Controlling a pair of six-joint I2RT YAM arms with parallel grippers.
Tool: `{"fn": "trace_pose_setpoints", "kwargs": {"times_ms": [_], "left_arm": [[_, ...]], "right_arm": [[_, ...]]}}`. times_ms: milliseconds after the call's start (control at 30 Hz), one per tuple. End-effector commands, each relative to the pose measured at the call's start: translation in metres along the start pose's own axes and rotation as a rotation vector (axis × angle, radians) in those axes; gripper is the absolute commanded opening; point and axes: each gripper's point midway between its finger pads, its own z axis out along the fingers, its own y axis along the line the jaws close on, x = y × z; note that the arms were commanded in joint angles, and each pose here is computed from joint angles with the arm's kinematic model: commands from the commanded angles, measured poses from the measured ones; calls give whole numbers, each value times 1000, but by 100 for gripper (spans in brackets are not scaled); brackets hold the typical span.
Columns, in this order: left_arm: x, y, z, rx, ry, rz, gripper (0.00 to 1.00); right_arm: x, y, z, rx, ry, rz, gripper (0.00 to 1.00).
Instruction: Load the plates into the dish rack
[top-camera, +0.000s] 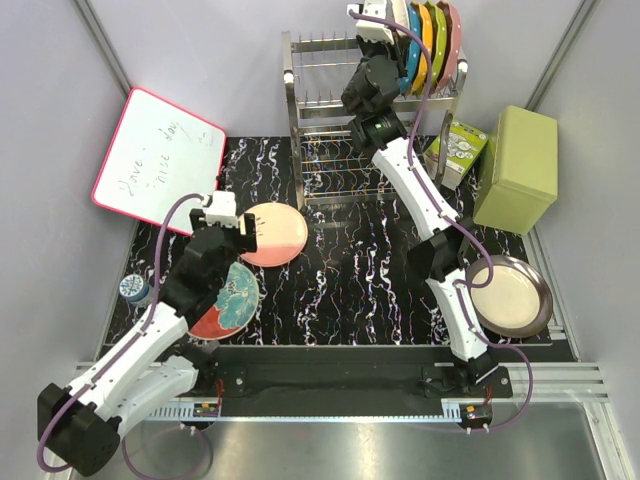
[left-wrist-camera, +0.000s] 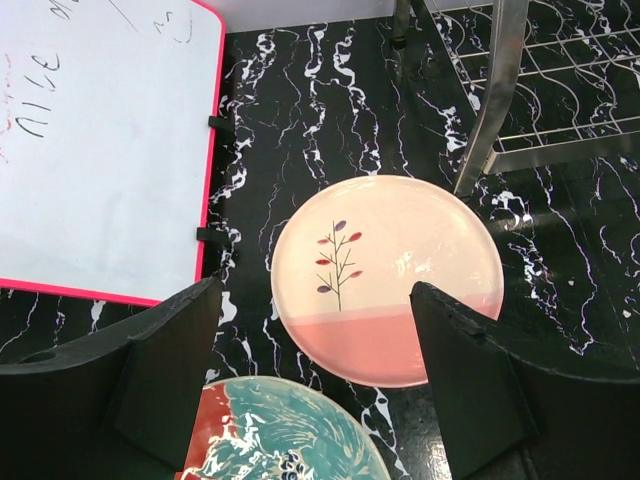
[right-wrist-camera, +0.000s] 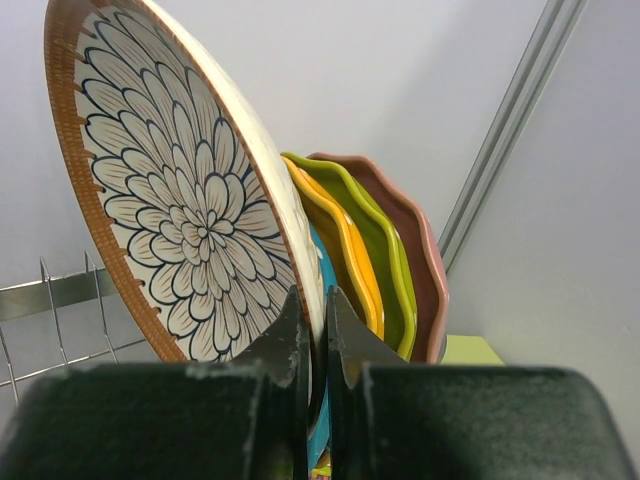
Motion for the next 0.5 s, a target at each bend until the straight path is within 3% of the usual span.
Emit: {"fn": "trace_pose_setpoints", "kwargs": {"times_ms": [0, 467], "left_arm": [[-10, -4, 3, 1, -34, -40, 82], [-14, -1, 4, -11, -36, -34, 84]], "right_arm": [[-58, -46, 2, 75, -133, 211, 0], [-18, -8, 3, 48, -77, 129, 0]]}}
